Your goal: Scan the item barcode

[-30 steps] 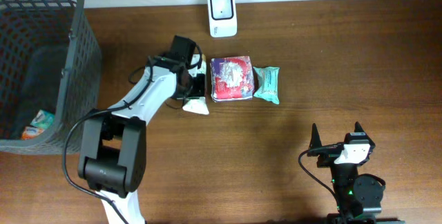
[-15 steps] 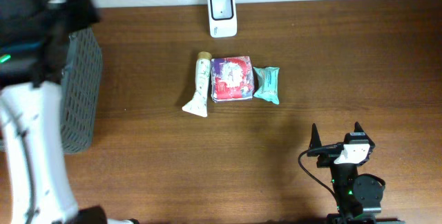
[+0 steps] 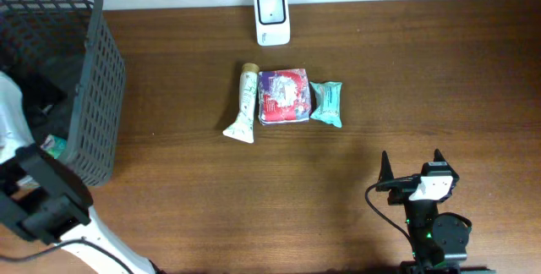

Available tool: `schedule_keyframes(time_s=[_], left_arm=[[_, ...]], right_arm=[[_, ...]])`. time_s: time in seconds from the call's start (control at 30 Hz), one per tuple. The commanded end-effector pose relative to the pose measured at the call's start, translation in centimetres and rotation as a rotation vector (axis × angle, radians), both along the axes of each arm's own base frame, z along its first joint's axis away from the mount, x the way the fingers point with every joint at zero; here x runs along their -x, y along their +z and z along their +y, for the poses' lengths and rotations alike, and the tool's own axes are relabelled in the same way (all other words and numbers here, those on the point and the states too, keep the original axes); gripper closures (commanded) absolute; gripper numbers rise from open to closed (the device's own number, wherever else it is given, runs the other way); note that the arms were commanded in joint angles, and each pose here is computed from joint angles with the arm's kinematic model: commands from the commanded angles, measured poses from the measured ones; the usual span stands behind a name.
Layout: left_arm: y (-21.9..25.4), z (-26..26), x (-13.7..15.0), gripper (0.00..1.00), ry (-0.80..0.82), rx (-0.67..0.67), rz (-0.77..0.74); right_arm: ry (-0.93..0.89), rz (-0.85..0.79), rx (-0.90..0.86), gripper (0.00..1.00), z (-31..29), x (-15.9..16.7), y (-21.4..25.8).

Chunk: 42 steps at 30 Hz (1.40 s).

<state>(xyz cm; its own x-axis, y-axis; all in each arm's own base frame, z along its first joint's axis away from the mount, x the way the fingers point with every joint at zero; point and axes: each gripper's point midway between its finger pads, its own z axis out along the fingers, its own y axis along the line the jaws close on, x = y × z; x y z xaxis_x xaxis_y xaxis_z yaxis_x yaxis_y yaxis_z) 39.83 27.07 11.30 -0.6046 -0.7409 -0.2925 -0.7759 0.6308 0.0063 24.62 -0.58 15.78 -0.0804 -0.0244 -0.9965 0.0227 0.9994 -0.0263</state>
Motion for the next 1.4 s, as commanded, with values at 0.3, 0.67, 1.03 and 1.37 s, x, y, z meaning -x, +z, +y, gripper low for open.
schedule_keyframes(time_s=[0.3,0.67,1.03,1.37], left_arm=[[-8.8,-1.6,5.0,0.4,0.123,0.057,0.26],[4.2,0.4,0.5,1.0,0.123,-0.046,-0.022],[26.6,-23.7,-5.4,1.0,-0.704,-0.207,-0.563],[6.5,-39.7,-9.1,1.0,-1.07,-0.119,-0.078]], right_arm=[[-0.013,0.007,-0.004,0.01,-0.3,0.0,-0.4],[-0.013,0.007,-0.004,0.01,-0.3,0.0,-0.4],[-0.013,0.007,-0.004,0.01,-0.3,0.0,-0.4],[-0.013,0.007,-0.004,0.01,-0.3,0.0,-0.4]])
